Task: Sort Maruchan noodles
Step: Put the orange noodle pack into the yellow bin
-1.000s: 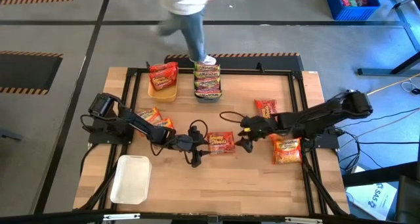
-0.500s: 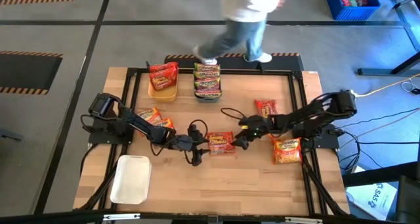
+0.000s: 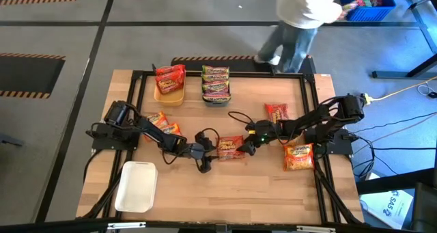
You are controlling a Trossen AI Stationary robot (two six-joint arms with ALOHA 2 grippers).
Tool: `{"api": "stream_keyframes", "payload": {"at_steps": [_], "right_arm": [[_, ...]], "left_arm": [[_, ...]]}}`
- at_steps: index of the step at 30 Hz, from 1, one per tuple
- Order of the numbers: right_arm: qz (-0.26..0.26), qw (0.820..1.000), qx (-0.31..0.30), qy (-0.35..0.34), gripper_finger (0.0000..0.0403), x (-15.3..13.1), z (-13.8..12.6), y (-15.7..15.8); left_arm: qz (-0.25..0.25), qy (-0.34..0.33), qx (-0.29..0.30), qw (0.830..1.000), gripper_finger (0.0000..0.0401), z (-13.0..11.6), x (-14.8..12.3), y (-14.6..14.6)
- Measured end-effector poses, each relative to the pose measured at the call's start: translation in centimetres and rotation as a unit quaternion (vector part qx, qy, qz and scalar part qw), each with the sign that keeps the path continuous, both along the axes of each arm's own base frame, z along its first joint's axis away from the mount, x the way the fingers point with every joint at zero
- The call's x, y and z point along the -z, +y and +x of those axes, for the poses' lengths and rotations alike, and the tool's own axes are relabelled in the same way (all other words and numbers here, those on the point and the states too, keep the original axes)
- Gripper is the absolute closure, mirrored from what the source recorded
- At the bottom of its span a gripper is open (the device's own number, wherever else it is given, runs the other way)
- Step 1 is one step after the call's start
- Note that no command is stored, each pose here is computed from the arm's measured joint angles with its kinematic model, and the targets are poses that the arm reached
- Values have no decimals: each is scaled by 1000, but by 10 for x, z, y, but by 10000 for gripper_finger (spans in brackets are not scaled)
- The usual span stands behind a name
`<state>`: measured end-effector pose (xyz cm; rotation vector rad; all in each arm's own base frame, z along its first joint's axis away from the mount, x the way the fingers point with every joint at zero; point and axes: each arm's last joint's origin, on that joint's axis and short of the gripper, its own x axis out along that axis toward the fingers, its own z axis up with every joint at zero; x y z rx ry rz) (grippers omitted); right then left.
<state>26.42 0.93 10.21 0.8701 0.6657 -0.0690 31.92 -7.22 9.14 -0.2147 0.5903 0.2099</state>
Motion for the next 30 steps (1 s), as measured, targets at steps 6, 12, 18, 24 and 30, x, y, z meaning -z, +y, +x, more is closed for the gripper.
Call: {"api": "stream_keyframes", "payload": {"at_steps": [6, 12, 18, 24, 30], "right_arm": [[-13, 1000, 6, -19, 97, -6, 7, -1], [-39, 998, -12, -54, 97, -12, 11, 6], [-73, 994, -20, -80, 100, -15, 12, 14], [-105, 991, -15, -86, 153, -16, 13, 13], [-139, 985, -39, -95, 255, -16, 13, 16]], "left_arm": [[-3, -20, 0, 1000, 196, 3, -2, 2], [-2, -21, -5, 1000, 196, 3, -2, 4], [4, -45, -18, 999, 196, 6, -6, 8], [13, -67, -6, 998, 196, 9, -11, 7], [12, -64, -1, 998, 196, 8, -10, 6]]}}
